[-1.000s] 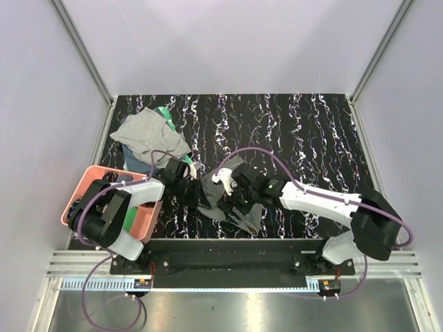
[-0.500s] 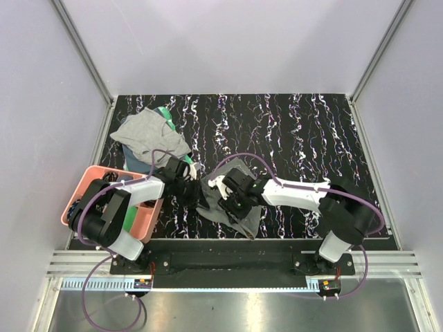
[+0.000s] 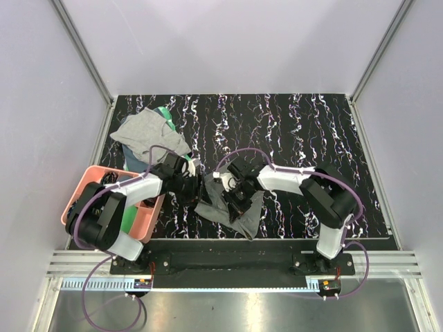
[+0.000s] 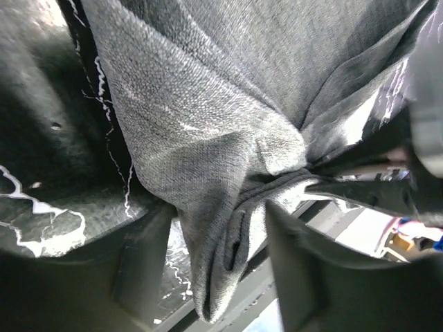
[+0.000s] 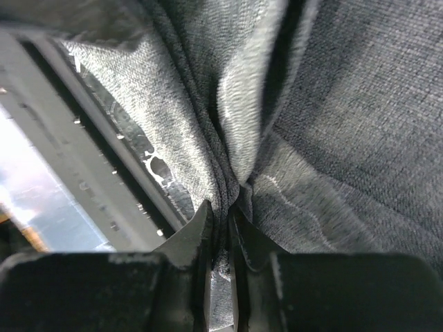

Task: Fold the napkin, place the utensils inside, and roll it up
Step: Roll the napkin with the utensil

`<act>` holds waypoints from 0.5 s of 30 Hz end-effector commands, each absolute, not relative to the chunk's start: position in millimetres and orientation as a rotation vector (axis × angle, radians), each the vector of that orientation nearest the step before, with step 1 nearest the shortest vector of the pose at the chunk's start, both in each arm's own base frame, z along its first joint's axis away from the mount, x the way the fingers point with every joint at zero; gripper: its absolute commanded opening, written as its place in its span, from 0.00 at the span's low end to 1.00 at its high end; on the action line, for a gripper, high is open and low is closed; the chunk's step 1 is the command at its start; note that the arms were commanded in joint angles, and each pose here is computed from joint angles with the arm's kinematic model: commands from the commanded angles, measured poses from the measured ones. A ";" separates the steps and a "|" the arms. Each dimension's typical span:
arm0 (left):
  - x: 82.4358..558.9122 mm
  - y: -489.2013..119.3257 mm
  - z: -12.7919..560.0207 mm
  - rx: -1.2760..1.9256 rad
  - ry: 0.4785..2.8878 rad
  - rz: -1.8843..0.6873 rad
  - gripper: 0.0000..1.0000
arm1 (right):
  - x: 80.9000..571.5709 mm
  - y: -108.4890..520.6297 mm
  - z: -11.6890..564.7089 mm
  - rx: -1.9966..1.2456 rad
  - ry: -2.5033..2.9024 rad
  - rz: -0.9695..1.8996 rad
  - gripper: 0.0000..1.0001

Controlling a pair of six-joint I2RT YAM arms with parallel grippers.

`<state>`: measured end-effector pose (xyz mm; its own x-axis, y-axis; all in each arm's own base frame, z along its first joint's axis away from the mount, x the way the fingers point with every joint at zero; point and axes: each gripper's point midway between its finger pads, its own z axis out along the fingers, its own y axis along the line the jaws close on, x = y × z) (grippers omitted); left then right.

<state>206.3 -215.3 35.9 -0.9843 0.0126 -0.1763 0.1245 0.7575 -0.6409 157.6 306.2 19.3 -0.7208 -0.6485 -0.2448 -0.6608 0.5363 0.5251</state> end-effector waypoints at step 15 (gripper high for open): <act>198.1 -210.3 49.9 0.143 2.734 -1.052 0.76 | 165.2 313.9 18.1 -1.014 2.872 1.413 0.15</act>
<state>201.9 -211.6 48.1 -0.9750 0.0134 -0.2216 0.1572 0.7466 -0.6464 158.8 309.8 15.9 -0.7951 -0.6028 -0.0664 -0.4392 0.4969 0.7485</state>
